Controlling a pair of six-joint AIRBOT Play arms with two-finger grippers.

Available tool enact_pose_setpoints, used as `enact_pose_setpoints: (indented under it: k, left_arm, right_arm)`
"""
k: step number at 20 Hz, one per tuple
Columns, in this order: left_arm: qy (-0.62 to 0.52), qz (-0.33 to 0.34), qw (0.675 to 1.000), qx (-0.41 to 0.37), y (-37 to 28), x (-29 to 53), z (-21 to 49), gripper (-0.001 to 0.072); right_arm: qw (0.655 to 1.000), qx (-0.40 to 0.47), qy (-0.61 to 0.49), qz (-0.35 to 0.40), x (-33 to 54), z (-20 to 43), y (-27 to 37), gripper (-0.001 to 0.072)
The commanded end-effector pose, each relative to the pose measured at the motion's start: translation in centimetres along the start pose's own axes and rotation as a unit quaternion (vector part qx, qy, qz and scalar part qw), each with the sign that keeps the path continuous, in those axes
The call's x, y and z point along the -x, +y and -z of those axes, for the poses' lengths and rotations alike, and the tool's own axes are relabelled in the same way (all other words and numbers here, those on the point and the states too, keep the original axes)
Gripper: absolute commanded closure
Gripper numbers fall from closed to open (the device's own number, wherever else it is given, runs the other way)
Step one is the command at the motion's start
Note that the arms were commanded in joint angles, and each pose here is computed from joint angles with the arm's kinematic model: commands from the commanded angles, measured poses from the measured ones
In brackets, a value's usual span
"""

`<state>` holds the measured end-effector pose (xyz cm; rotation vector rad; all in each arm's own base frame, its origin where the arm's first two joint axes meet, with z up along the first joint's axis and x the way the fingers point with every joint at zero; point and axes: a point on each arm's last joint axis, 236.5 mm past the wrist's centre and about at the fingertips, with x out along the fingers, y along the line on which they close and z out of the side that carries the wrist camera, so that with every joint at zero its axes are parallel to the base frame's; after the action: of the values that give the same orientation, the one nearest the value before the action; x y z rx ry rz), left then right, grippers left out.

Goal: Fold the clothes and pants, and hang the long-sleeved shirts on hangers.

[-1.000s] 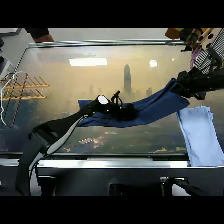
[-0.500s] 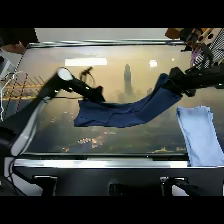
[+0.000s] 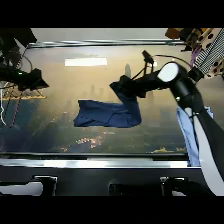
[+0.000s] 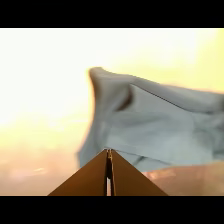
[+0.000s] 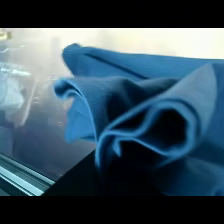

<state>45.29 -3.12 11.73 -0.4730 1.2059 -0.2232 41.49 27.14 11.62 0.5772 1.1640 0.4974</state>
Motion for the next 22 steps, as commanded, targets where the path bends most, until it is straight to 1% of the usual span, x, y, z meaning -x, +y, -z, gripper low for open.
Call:
enact_pose_setpoints:
  k: [1,4,9,14,20,21,22]
  left_arm:
    - [-0.022,-0.021,0.998,0.048,3.8,2.8,-0.5,0.0694]
    - [-0.024,-0.022,0.998,0.052,4.1,3.0,-0.6,0.0694]
    - [-0.024,-0.022,0.998,0.052,4.1,2.9,-0.6,0.0695]
    - [-0.024,-0.022,0.998,0.052,4.1,2.9,-0.6,0.0694]
    - [-0.024,-0.022,0.998,0.052,4.1,2.9,-0.6,0.0694]
    - [-0.024,-0.022,0.998,0.052,4.1,2.9,-0.6,0.0694]
    - [-0.024,-0.022,0.998,0.052,4.1,2.9,-0.6,0.0694]
  right_arm:
    - [1.000,-0.009,-0.009,-0.028,-4.7,0.7,2.8,0.0685]
    - [0.998,-0.026,-0.025,-0.060,-7.0,0.5,4.7,0.0685]
    - [0.995,-0.040,-0.042,-0.082,-10.3,0.3,6.9,0.0685]
    - [0.996,-0.055,-0.002,-0.069,-13.8,2.5,6.3,0.0685]
    - [0.997,-0.047,0.014,-0.059,-14.6,3.7,6.0,0.0677]
    - [0.996,-0.054,0.017,-0.063,-14.7,3.8,6.2,0.0592]
    - [0.995,-0.061,0.020,-0.071,-14.6,3.9,6.6,0.0535]
